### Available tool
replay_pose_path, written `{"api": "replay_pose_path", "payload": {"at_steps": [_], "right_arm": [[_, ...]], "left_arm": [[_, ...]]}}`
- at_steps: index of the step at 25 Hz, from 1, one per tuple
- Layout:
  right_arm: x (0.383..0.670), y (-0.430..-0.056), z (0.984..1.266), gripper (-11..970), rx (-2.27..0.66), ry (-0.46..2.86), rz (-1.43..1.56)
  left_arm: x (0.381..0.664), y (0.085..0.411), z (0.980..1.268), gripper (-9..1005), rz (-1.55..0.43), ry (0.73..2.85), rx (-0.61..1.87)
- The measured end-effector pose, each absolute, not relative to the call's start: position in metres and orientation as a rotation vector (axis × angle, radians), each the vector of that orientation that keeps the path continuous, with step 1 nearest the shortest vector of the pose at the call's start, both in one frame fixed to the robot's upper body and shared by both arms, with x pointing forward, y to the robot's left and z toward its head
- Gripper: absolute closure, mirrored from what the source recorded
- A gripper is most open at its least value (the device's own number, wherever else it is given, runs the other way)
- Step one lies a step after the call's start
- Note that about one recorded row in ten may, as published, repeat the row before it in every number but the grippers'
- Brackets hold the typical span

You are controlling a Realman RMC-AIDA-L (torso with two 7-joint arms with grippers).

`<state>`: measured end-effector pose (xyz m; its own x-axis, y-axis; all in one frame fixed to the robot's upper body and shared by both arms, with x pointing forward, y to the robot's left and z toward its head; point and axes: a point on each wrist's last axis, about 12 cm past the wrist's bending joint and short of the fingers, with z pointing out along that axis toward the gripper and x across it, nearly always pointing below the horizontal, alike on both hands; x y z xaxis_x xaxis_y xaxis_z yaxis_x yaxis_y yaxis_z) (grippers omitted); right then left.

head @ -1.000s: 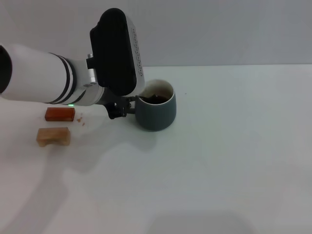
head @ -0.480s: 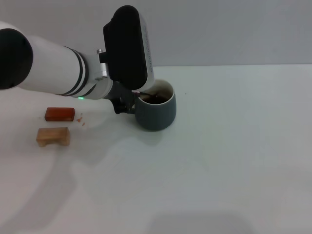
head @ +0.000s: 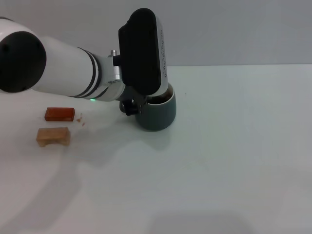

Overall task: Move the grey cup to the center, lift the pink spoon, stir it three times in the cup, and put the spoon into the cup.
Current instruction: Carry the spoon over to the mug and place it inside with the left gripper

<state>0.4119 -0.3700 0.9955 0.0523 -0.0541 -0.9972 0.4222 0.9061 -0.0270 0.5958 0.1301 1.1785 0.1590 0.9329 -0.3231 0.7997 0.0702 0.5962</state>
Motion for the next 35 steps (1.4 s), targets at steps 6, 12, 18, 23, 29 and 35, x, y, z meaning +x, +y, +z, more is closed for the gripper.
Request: {"api": "replay_pose_path", "payload": {"at_steps": [6, 12, 18, 23, 29, 35], "right_arm": [[0.413, -0.370, 0.996, 959, 0.305, 1.479, -0.368], [0.414, -0.369, 0.996, 959, 0.303, 1.478, -0.365], [0.416, -0.368, 0.997, 960, 0.300, 1.475, -0.361], [0.416, -0.368, 0.997, 960, 0.297, 1.475, -0.359], [0.416, -0.368, 0.997, 960, 0.297, 1.475, -0.361], [0.416, -0.369, 0.997, 960, 0.297, 1.476, -0.362]], "left_arm": [[0.590, 0.134, 1.181, 862, 0.245, 1.661, 1.744], [0.587, 0.141, 1.180, 862, 0.248, 1.682, 1.739], [0.588, 0.147, 1.180, 862, 0.281, 1.702, 1.733], [0.591, 0.149, 1.181, 862, 0.294, 1.707, 1.723], [0.594, 0.144, 1.183, 863, 0.293, 1.684, 1.723], [0.595, 0.134, 1.180, 863, 0.288, 1.660, 1.755]]}}
